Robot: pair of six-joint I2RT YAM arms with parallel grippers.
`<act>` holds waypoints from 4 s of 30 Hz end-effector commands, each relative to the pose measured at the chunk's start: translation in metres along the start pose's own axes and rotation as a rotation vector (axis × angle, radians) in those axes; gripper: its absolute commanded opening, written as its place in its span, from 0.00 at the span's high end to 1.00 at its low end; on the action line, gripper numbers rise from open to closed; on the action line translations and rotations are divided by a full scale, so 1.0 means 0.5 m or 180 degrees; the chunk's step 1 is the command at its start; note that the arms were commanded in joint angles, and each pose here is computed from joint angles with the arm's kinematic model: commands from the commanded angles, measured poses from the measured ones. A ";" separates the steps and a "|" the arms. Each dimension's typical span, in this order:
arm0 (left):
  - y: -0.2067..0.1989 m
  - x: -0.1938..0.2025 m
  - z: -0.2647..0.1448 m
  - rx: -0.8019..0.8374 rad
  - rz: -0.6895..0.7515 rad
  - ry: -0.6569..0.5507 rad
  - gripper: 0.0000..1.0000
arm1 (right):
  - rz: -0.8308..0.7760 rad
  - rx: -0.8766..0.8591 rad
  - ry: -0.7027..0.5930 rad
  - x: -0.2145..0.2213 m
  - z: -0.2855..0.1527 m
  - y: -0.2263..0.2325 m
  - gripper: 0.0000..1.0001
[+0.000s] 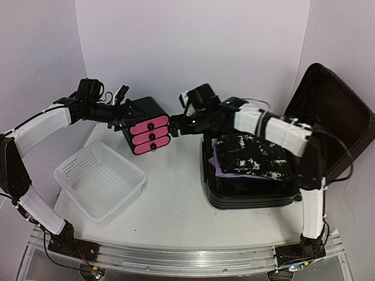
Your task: Open, take out, and arrange the luggage
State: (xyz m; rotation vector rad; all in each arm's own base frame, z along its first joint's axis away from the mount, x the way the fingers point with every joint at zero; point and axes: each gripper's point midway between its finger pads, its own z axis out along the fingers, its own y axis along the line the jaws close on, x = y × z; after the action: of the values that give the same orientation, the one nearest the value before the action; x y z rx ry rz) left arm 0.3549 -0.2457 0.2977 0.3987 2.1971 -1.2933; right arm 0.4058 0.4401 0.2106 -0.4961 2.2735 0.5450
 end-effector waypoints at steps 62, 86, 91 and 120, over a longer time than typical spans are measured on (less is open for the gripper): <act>-0.011 0.212 0.448 -0.0406 -0.0585 0.0631 0.38 | -0.0473 0.0962 -0.0034 0.211 -0.435 -0.229 0.02; 0.149 0.199 -0.006 -0.1714 -0.0138 0.0630 0.05 | -0.0821 0.1261 0.0899 0.261 -0.318 -0.241 0.02; 0.253 0.204 -0.128 -0.2366 -0.0369 0.0483 0.01 | -0.1033 0.1408 0.1093 0.253 -0.298 -0.249 0.02; 0.219 0.321 -0.176 -0.2062 -0.1088 0.0297 0.11 | -0.1926 0.1539 0.1942 0.289 -0.176 -0.271 0.10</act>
State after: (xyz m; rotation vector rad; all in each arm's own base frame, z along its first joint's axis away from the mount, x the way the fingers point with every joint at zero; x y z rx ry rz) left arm 0.2432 -0.1206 0.1211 -0.2407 2.7984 -0.6568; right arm 0.3174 0.2534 0.1228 -1.1145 2.5465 -0.4590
